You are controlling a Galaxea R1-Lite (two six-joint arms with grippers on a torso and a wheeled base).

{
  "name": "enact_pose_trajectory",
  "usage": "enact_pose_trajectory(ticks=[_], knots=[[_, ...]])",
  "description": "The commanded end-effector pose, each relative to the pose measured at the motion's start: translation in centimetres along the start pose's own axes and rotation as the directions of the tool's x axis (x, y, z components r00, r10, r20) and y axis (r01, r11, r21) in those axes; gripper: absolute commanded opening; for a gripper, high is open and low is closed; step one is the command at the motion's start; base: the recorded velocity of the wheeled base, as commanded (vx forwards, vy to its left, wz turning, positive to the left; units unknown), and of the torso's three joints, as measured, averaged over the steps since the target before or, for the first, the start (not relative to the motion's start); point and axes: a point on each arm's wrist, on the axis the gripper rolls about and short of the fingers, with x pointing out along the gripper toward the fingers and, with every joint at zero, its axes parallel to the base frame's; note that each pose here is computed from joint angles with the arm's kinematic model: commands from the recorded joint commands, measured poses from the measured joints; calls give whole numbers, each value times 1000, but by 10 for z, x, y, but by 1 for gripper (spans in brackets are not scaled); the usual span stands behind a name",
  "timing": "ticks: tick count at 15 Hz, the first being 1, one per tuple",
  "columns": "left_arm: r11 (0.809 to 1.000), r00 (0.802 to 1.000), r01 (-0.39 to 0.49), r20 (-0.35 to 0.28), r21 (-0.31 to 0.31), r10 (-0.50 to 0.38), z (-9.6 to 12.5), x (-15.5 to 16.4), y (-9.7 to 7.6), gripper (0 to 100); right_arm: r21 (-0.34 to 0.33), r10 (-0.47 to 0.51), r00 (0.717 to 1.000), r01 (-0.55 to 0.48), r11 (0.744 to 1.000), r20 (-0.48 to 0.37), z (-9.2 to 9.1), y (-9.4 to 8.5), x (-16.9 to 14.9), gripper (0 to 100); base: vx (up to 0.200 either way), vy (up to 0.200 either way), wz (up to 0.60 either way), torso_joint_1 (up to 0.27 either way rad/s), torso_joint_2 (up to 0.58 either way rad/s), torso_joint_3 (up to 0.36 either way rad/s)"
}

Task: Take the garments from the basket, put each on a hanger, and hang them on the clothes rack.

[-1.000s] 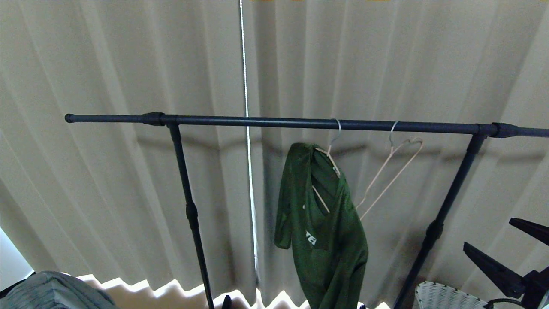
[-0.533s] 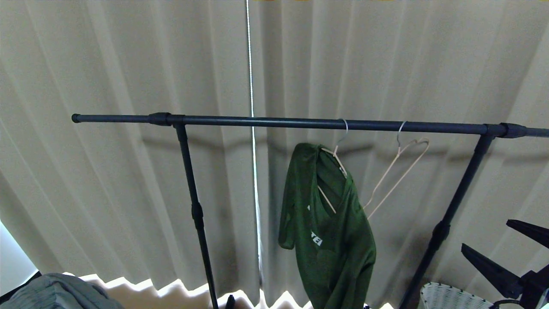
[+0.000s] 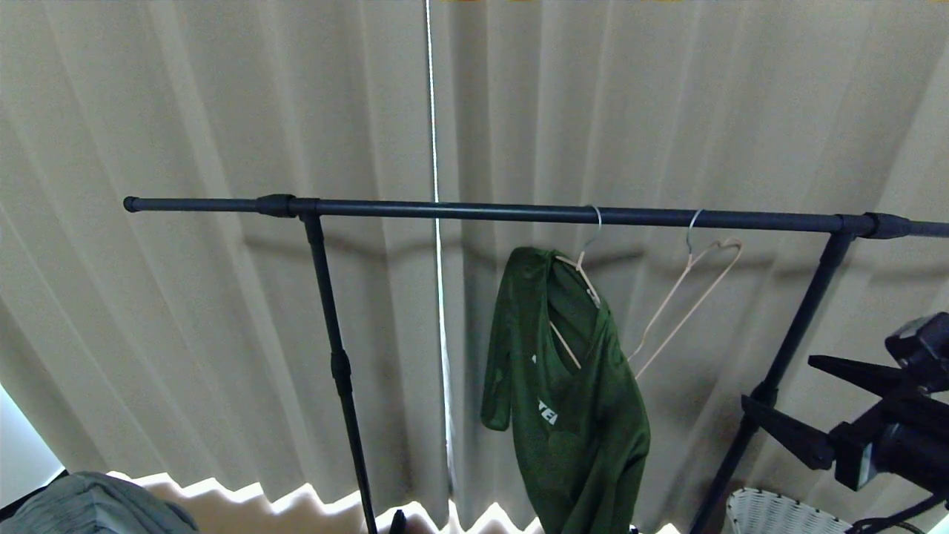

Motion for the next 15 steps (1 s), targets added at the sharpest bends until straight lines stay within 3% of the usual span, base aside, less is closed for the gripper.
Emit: enact_pose_trajectory(ticks=[1, 6, 9, 11, 15], knots=[[1000, 1000, -1, 1, 1, 1, 0, 0, 0, 0, 13, 31, 997, -30, 999, -74, 3, -5, 39, 100, 0, 0, 0, 0, 0, 0], [1000, 1000, -1, 3, 4, 1, 0, 0, 0, 0, 79, 1, 993, 8, 997, -115, 14, -4, 87, 100, 0, 0, 0, 0, 0, 0], [1000, 1000, 0, 4, 4, 0, 0, -1, 0, 0, 191, 67, 996, -54, 980, -64, 35, 23, 104, 100, 0, 0, 0, 0, 0, 0], [1000, 1000, -1, 3, 4, 1, 0, 0, 0, 0, 206, 2, 998, 13, 979, -71, 40, 29, 123, 100, 0, 0, 0, 0, 0, 0], [1000, 1000, -1, 6, 3, 1, 0, -1, 0, 0, 190, -116, 986, 138, 972, -123, 34, 41, 151, 100, 0, 0, 0, 0, 0, 0]])
